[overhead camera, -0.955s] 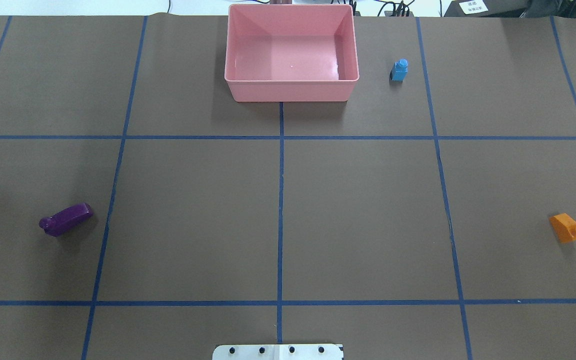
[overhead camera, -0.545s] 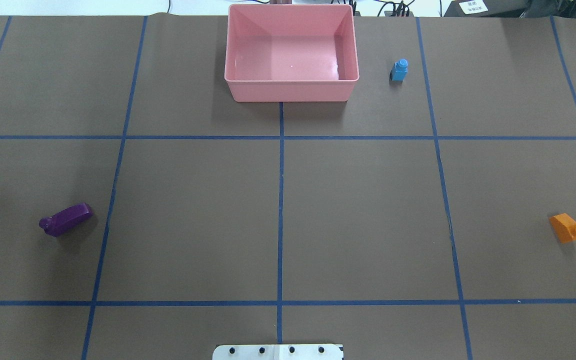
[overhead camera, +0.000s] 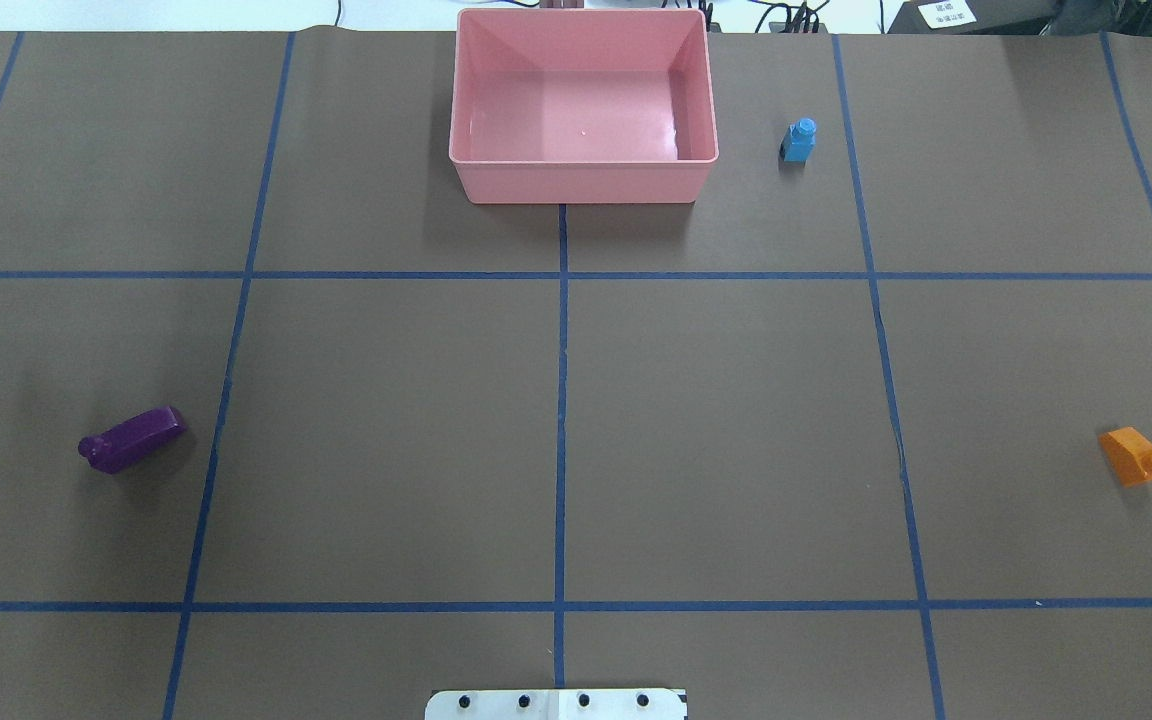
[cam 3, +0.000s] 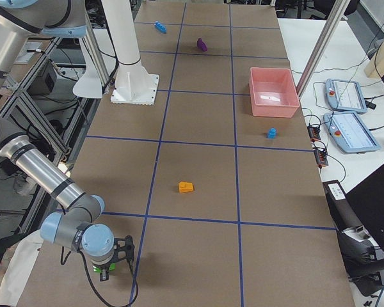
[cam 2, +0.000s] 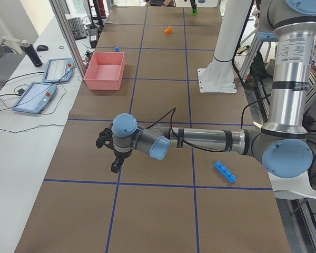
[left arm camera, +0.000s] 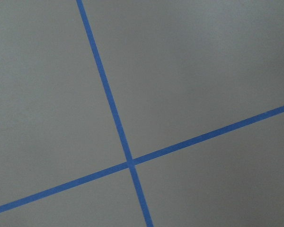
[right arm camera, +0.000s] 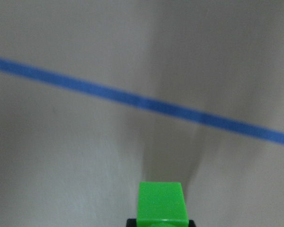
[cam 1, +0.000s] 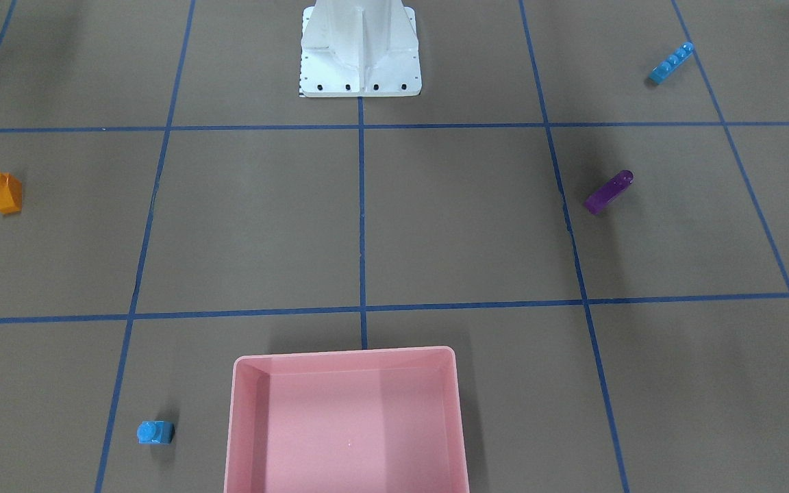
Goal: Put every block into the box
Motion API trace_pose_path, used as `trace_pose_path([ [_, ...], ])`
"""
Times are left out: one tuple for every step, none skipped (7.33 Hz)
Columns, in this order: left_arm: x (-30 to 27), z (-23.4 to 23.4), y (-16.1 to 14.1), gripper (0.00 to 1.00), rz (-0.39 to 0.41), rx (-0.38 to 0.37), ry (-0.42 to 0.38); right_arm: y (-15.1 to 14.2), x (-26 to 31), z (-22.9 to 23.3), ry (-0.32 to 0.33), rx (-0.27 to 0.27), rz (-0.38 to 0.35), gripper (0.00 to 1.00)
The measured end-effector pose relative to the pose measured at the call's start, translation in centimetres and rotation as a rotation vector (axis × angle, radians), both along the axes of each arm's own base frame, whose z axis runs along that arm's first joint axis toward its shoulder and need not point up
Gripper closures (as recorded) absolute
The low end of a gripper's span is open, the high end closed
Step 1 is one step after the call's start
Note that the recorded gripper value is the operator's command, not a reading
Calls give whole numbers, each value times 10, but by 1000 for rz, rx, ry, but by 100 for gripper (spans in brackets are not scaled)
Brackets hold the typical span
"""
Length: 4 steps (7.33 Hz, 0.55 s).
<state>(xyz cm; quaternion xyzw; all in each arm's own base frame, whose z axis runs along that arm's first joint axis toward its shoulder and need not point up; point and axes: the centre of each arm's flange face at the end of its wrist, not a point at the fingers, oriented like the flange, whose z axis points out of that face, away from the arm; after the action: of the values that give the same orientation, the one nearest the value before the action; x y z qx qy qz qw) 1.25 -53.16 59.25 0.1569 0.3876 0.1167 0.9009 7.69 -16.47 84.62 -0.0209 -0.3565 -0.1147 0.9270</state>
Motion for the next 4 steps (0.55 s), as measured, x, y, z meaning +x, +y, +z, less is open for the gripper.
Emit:
trace_pose_path([
  [28, -16, -1, 0, 6, -22, 17, -54, 0, -29, -29, 9, 95, 100],
  [54, -30, 1, 0, -10, -57, 27, -113, -1, -58, -73, 14, 148, 100],
  [82, -43, 9, 1, -14, -69, 12, -180, -5, -92, -112, 15, 171, 100],
  [107, -47, 30, 2, 2, -60, -26, -253, -18, -136, -132, 14, 178, 100],
])
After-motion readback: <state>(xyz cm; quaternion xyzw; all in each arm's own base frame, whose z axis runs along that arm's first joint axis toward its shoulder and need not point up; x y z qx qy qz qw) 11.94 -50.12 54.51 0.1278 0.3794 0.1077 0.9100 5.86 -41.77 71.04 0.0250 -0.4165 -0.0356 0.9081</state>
